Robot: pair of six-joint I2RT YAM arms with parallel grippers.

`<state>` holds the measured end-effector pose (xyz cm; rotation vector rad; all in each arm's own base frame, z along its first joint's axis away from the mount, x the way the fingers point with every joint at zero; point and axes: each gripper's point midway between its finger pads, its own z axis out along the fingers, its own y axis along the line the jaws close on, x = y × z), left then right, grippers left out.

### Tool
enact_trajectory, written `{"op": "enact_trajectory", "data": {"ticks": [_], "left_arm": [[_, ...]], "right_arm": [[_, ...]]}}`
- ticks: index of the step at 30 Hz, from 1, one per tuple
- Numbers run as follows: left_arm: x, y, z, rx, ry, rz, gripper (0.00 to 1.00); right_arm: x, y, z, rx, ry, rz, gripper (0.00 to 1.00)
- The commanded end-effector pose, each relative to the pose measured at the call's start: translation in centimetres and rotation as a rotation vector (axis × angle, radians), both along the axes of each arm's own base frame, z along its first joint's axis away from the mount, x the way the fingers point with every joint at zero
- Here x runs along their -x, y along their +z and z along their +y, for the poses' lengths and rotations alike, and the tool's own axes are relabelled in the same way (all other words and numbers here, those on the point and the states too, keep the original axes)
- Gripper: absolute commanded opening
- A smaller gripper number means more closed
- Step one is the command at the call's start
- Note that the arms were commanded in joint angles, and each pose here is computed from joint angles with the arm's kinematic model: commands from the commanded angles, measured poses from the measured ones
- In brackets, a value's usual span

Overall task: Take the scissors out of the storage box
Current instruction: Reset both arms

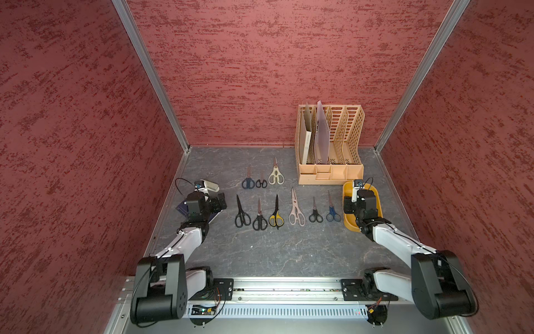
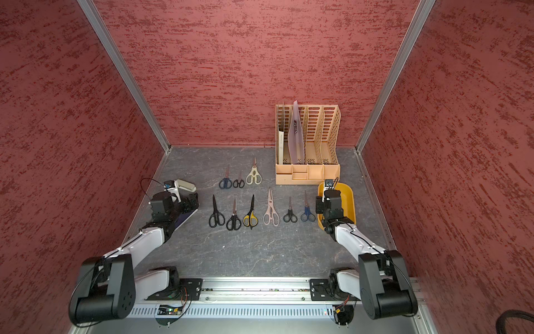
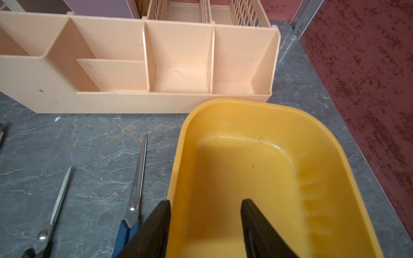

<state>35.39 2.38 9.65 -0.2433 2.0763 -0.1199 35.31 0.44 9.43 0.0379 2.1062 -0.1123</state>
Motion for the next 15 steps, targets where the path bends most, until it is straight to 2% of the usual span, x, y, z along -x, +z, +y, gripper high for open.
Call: {"op": "enact_trajectory", "data": {"ticks": [1,4,5,6,8,10,12,13,15], "left_arm": [[-2.9,3.8,0.3,-0.058,-0.033,-0.205,1.0],[-4.5,3.6,-0.1,-0.017,-0.074,-0.228,1.0],[-4.7,3.3,-0.8,-0.02,-0.109,-0.254,1.0],[-4.9,2.7,-2.0,-0.04,-0.161,-0.245,1.0],[-5.2,2.2,-2.5,-0.082,-0.155,-0.22,1.0],[-4.7,2.0,-2.6,-0.094,-0.153,-0.274,1.0],[-4.7,1.8,-2.6,-0.095,-0.152,-0.258,1.0],[-4.7,1.8,-2.6,-0.095,-0.155,-0.27,1.0],[-4.7,1.9,-2.7,-0.095,-0.155,-0.268,1.0]], "right_arm": [[-2.6,5.0,0.3,-0.022,0.025,-0.28,0.58],[-3.6,5.6,0.4,-0.023,0.04,-0.372,0.61],[-4.1,4.7,0.6,-0.026,0.051,-0.347,0.63],[-4.6,3.4,1.0,-0.023,0.079,-0.328,0.72],[-4.9,2.4,0.5,-0.046,0.062,-0.31,0.76],[-5.0,2.4,0.5,-0.058,0.075,-0.307,0.79],[-5.2,2.3,0.4,-0.078,0.09,-0.297,0.84],[-5.4,2.3,0.4,-0.09,0.095,-0.289,0.95],[-5.3,2.3,0.3,-0.093,0.096,-0.289,0.98]]}}
